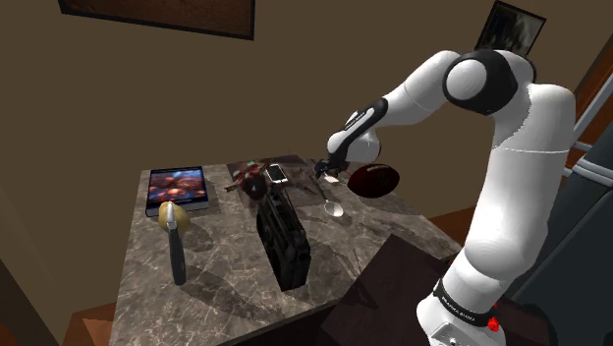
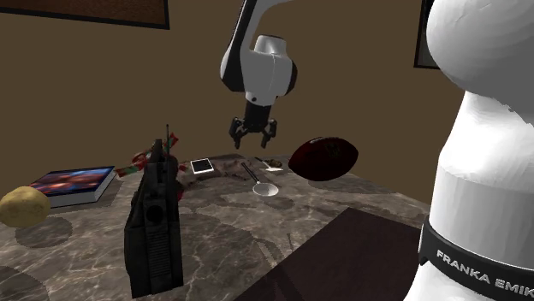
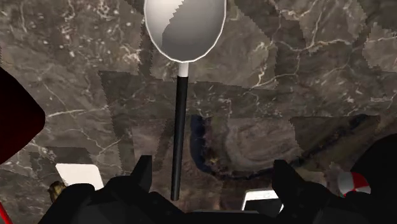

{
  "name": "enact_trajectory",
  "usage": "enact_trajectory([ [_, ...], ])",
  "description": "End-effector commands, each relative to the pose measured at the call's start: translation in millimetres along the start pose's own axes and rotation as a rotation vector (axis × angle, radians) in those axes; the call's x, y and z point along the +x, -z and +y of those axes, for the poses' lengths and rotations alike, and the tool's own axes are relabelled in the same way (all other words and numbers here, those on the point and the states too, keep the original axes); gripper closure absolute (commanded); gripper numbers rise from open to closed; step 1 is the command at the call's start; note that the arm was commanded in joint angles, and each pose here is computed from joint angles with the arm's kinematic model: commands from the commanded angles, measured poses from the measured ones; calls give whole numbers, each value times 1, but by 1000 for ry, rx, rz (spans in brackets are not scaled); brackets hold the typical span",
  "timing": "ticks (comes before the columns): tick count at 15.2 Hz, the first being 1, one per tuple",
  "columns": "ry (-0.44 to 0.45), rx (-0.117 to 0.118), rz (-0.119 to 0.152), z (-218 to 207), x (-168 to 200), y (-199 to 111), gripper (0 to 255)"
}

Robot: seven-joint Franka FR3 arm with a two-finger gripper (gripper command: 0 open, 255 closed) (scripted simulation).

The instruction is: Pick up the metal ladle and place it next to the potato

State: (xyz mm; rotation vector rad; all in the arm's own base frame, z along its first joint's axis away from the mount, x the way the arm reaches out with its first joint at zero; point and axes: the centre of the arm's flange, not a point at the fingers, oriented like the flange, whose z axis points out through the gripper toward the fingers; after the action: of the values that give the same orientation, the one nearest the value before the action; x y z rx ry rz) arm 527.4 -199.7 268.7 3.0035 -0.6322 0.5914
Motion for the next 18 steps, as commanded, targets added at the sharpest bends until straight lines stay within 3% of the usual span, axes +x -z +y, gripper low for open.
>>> enact_trajectory([
  [1, -19, -3, -24, 11, 0, -26, 0],
  [6, -62, -13, -78, 30, -2, -83, 0],
  [13, -62, -13, -78, 31, -5, -120, 0],
  [18, -62, -13, -78, 31, -5, -123, 0],
])
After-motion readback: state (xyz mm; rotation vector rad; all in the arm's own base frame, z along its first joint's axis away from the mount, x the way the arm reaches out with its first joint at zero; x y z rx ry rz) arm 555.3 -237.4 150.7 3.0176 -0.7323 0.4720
